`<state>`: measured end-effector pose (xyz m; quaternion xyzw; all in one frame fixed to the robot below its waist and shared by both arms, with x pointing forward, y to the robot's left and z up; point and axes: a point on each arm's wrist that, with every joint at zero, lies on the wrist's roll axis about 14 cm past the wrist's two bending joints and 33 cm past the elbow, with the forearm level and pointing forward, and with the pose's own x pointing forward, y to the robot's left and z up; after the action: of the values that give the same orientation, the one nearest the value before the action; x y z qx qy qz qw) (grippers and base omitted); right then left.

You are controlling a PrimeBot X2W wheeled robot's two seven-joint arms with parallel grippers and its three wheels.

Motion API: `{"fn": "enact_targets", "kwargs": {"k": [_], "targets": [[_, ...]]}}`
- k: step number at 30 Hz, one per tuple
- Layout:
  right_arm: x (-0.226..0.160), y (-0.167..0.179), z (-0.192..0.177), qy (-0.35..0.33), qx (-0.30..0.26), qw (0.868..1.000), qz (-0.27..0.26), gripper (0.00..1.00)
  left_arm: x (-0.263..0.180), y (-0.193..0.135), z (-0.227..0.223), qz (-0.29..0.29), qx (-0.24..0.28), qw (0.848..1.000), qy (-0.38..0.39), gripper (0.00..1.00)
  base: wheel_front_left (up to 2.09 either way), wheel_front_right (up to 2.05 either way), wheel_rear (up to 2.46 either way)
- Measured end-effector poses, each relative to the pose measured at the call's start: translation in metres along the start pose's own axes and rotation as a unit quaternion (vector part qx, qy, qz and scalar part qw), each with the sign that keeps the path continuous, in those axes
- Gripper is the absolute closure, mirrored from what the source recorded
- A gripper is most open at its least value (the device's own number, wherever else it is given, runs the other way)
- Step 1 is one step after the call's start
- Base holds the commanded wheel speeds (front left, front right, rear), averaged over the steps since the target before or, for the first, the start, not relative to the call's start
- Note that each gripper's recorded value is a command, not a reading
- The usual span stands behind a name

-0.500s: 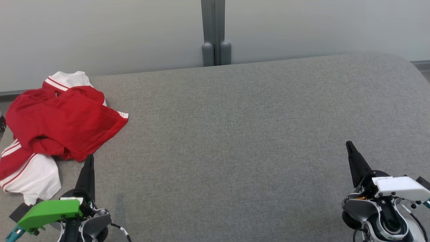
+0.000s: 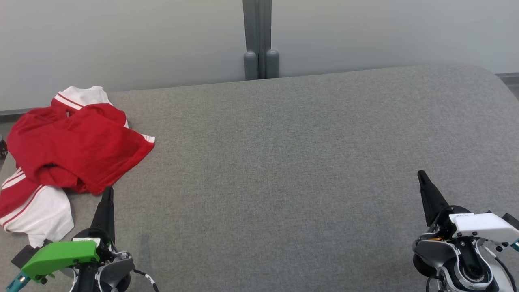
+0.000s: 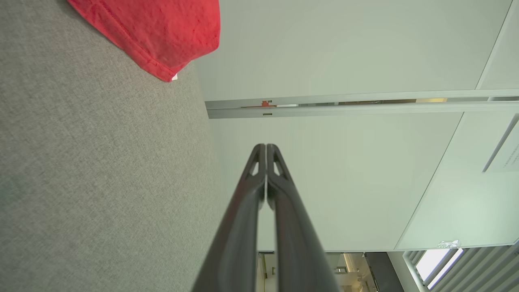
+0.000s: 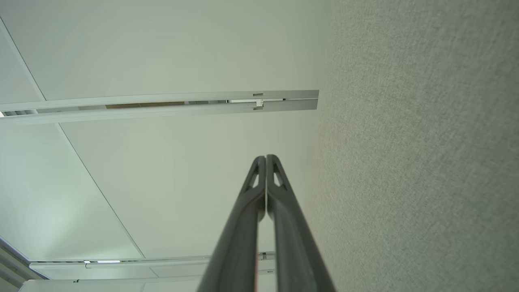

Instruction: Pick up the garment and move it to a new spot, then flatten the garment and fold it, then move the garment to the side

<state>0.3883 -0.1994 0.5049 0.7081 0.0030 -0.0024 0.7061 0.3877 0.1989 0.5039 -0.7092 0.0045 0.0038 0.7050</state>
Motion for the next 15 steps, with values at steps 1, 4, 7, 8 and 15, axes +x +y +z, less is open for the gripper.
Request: {"fn": "enact_targets", "kwargs": {"k": [1, 4, 7, 8, 15], "targets": [[0.0000, 0.0000, 0.0000, 0.000, 0.000, 1.000, 0.000, 1.00, 0.0000, 0.0000, 0.0000, 0.000, 0.000, 1.000, 0.000, 1.00, 0.00, 0.00, 0.00], [0.0000, 0.0000, 0.0000, 0.000, 0.000, 1.000, 0.000, 1.00, 0.0000, 0.0000, 0.0000, 0.000, 0.000, 1.000, 0.000, 1.00, 0.00, 0.00, 0.00], [0.0000, 0.0000, 0.0000, 0.000, 0.000, 1.000, 0.000, 1.00, 0.0000, 0.0000, 0.0000, 0.000, 0.000, 1.000, 0.000, 1.00, 0.00, 0.00, 0.00], [0.0000, 0.0000, 0.0000, 0.000, 0.000, 1.000, 0.000, 1.00, 0.0000, 0.0000, 0.0000, 0.000, 0.000, 1.000, 0.000, 1.00, 0.00, 0.00, 0.00], [0.0000, 0.0000, 0.0000, 0.000, 0.000, 1.000, 0.000, 1.00, 0.0000, 0.0000, 0.0000, 0.000, 0.000, 1.000, 0.000, 1.00, 0.00, 0.00, 0.00]]}}
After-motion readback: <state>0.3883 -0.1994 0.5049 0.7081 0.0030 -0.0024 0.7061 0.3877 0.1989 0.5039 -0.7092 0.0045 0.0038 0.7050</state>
